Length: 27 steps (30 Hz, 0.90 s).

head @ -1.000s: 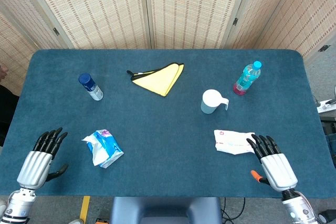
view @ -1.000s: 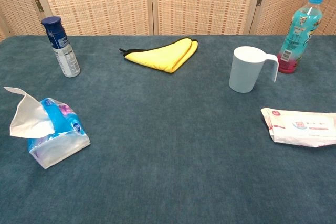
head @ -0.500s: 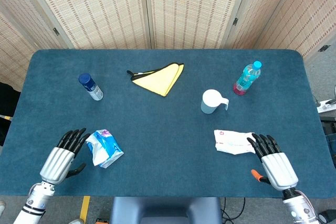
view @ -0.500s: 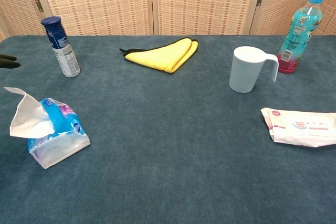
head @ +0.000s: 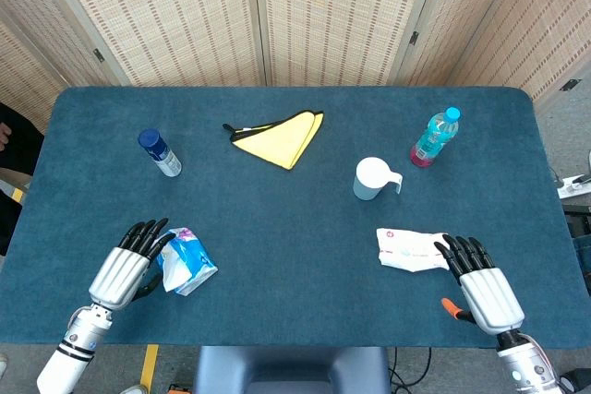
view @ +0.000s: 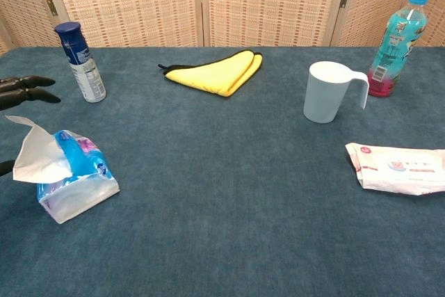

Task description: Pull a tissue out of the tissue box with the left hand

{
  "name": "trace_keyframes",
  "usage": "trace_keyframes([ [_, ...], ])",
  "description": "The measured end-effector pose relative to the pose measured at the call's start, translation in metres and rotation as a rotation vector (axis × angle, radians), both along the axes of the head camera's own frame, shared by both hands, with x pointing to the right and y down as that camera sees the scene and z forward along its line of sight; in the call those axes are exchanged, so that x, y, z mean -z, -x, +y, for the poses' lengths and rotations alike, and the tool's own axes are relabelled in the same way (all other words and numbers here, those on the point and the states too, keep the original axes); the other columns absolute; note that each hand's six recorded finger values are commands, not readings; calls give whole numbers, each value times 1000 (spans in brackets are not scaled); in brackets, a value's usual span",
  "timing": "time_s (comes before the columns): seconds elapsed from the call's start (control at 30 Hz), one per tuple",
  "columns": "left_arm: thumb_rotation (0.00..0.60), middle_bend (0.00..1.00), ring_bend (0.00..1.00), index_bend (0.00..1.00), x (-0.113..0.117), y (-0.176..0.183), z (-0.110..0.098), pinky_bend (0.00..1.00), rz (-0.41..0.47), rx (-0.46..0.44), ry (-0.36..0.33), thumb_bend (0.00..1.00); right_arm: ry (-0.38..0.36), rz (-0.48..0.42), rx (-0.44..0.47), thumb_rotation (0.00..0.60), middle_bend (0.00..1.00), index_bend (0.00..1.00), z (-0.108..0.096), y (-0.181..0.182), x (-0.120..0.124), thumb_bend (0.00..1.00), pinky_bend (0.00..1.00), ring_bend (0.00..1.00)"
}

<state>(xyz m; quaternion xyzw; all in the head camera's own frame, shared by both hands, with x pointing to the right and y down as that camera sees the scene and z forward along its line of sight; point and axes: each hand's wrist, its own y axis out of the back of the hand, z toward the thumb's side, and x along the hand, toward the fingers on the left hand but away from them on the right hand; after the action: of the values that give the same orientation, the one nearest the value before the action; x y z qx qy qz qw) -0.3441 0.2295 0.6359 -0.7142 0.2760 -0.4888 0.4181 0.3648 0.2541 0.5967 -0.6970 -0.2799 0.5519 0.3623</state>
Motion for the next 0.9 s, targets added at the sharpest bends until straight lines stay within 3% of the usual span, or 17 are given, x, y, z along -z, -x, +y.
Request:
trace_keyframes([
  [0.1, 600, 0, 0, 377, -3, -1, -1, 158, 7, 0, 5, 430, 2, 0, 0, 600, 0, 0, 0, 0, 0, 146, 35, 0],
  [0.37, 600, 0, 0, 464, -14, -1, -1, 167, 14, 4, 28, 488, 12, 3, -3, 600, 0, 0, 0, 0, -2, 146, 35, 0],
  [0.57, 600, 1, 1, 615, -19, -2, 0, 184, 29, 3, 23, 591, 14, 0, -2, 600, 0, 0, 1, 0, -2, 146, 35, 0],
  [0.9, 600, 36, 9, 664, -8, -6, 0, 188, 74, -1, -18, 594, 21, 2, 3, 600, 0, 0, 2, 1, -3, 146, 35, 0],
])
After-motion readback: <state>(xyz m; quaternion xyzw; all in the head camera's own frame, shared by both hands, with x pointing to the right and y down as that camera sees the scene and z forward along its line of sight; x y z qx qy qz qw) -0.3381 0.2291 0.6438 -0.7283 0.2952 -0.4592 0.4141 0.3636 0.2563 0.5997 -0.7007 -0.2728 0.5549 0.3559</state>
